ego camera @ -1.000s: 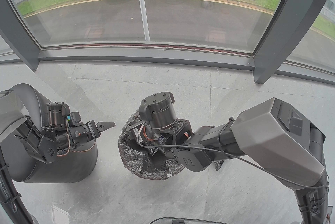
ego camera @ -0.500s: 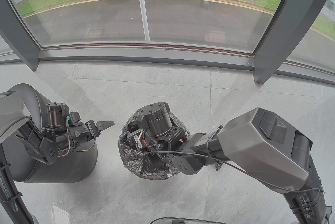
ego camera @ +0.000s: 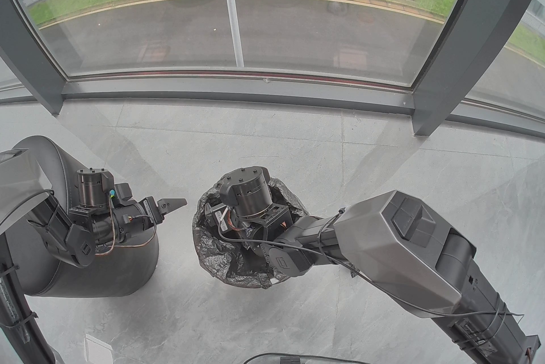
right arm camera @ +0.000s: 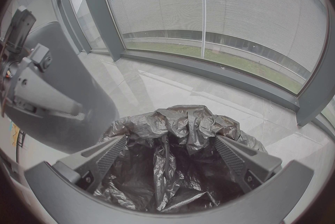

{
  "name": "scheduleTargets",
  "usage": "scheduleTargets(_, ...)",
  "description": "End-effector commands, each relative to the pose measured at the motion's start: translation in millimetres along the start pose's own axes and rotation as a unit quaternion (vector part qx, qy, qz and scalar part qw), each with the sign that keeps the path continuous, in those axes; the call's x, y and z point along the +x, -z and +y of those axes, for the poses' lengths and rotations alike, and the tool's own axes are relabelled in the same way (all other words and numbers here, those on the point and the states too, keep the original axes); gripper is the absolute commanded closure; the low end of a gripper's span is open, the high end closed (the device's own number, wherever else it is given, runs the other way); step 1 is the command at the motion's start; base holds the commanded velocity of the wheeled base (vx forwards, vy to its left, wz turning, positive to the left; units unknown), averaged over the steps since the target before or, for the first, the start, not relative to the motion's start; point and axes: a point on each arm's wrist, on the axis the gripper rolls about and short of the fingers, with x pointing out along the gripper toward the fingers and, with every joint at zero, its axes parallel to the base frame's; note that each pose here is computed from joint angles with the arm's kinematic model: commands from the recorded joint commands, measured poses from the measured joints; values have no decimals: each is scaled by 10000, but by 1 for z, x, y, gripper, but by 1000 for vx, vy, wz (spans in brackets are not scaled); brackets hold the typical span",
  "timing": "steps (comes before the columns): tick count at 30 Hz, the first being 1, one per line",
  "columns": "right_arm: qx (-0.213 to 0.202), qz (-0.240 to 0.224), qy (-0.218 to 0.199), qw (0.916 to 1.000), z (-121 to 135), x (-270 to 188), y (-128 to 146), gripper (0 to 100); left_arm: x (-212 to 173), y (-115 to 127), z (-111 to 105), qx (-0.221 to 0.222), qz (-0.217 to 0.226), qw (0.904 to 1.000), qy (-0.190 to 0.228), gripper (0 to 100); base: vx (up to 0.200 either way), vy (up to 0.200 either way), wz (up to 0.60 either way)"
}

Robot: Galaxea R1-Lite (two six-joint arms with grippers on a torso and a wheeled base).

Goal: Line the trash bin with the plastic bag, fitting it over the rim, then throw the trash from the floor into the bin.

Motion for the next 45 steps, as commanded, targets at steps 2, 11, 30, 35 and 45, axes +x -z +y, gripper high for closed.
scheduleTargets(2, 3, 68, 252, 9997, -2, 28, 28, 0, 4, 3, 3, -22, 43, 10000, -24, 0, 0, 0, 0)
scheduleTargets(11, -121, 296, 247, 9992, 2, 36, 54, 0, 9, 8, 9, -1, -12, 10000, 6, 0, 0, 0, 0)
scheduleTargets(30, -425, 679, 24, 9968, 23, -41, 25, 0, -12, 14, -16, 11, -449, 9981, -413, 0, 0, 0, 0)
scheduleTargets(35, -253, 785, 89, 9966, 8, -105, 8, 0, -50, 29, -50, 328, -648, 9974, -34, 0, 0, 0, 0)
scheduleTargets(45, 660, 960, 699, 9907, -85, -173, -6, 0, -139, 63, -117, 1047, -767, 9799, 1517, 0, 0, 0, 0)
